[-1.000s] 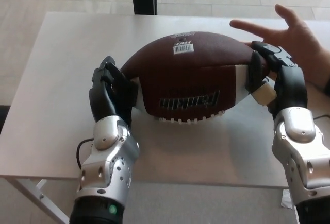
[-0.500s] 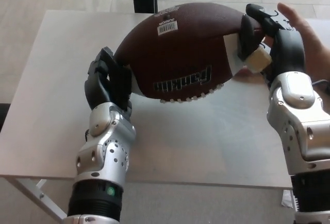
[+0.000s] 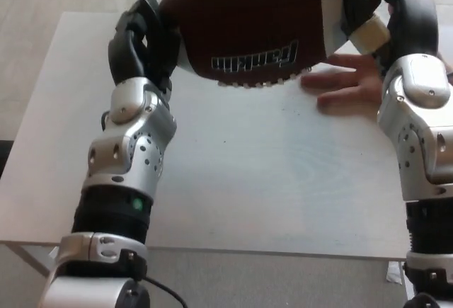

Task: The robot uses both its hands to grab the left and right ends of a football kept in the middle of the desk infront of it, lifts it up and places it in the palm of a person

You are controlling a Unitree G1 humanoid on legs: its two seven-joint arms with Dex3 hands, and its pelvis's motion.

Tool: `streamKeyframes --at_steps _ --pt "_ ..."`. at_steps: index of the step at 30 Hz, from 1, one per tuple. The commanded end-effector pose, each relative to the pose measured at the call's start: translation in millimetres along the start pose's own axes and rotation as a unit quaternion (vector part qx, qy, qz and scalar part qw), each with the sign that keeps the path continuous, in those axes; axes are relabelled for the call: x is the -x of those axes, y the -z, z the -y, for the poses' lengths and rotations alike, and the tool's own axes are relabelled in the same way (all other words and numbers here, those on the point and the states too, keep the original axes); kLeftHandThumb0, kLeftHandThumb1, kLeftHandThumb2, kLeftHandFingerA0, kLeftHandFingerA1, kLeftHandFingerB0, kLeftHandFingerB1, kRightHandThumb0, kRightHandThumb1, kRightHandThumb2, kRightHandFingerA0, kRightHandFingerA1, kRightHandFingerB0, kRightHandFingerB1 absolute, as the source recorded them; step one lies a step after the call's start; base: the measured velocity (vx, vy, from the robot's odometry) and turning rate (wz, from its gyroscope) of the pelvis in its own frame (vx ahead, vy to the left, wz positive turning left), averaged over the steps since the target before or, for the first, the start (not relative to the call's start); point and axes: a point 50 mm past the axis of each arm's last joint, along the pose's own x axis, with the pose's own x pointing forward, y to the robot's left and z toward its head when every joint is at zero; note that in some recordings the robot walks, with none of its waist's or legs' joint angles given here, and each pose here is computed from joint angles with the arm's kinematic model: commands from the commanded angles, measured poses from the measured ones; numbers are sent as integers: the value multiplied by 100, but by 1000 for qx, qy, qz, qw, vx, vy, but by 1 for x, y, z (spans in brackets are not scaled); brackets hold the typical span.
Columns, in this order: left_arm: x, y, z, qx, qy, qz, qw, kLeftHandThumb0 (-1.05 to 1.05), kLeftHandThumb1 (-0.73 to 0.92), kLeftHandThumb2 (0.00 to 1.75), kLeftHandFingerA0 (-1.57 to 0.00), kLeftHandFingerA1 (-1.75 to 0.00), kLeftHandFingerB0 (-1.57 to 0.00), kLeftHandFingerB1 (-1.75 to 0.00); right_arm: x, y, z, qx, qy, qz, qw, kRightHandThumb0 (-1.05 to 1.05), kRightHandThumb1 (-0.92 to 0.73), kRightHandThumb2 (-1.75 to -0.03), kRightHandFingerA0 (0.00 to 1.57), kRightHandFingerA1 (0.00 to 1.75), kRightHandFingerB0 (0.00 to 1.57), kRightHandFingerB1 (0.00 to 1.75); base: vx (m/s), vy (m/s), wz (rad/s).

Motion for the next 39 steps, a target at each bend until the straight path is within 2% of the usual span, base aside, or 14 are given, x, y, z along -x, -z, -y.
streamKeyframes --at_steps 1,10,13,17,19,22,26,27,28,30,33,35,38,39 --pt "3 -28 91 -179 182 -18 967 -62 89 66 -62 -61 -34 -40 -1 -51 -53 -68 -144 45 986 -67 -83 -64 64 64 50 47 0 0 0" --pt "-6 -20 103 -238 154 -75 956 -52 87 65 -63 -79 -44 -65 -17 -48 -34 -176 -73 -7 982 -63 -87 -66 71 63 48 45 0 0 0" --pt "-6 -14 105 -249 131 -88 956 -56 80 63 -62 -72 -38 -41 -23 -44 -28 -213 -48 -25 976 -62 -87 -66 69 62 47 44 0 0 0" --pt "-6 -6 112 -266 146 -81 949 -69 92 78 -41 -72 -40 -49 -29 -43 -8 -251 -8 -38 967 -62 -86 -66 66 61 45 44 0 0 0" --pt "-7 -6 112 -273 146 -79 948 -63 92 70 -48 -101 -51 -62 -31 -42 -6 -253 2 -39 967 -63 -87 -66 67 62 46 45 0 0 0" --pt "-6 -5 116 -287 166 -55 942 -70 92 73 -46 -87 -49 -58 -33 -39 2 -291 17 -44 956 -61 -86 -66 62 63 48 47 0 0 0" --pt "-8 -5 115 -312 178 -62 931 -64 92 70 -53 -115 -52 -79 -33 -36 2 -298 7 -42 954 -62 -88 -66 58 62 46 47 0 0 0" --pt "-8 -6 113 -301 180 -72 934 -53 74 117 -69 -99 -53 -78 -34 -36 1 -298 7 -44 954 -62 -89 -66 59 62 46 47 0 0 0" --pt "-8 -5 115 -289 187 -89 935 -60 92 69 -52 -104 -47 -67 -35 -35 4 -298 12 -46 953 -62 -89 -66 60 62 46 47 0 0 0" --pt "-8 -5 115 -290 190 -92 934 -62 92 67 -48 -87 -46 -55 -36 -35 4 -302 20 -51 952 -64 -87 -66 63 61 49 46 0 0 0" --pt "-7 -2 118 -328 191 -82 921 -59 92 67 -56 -103 -58 -71 -37 -32 12 -334 32 -53 941 -62 -90 -67 61 60 48 46 0 0 0" --pt "-7 -1 117 -346 182 -87 916 -60 91 67 -59 -95 -63 -69 -37 -30 13 -338 38 -54 939 -62 -90 -67 62 60 48 46 0 0 0" --pt "-6 5 117 -380 190 -99 900 -64 92 73 -62 -92 -53 -68 -37 -23 21 -386 53 -63 919 -62 -92 -66 59 63 49 47 0 0 0" --pt "-5 7 116 -398 227 -116 881 -62 92 79 -48 -88 -41 -62 -37 -20 24 -391 60 -66 916 -63 -92 -67 62 65 49 47 0 0 0"
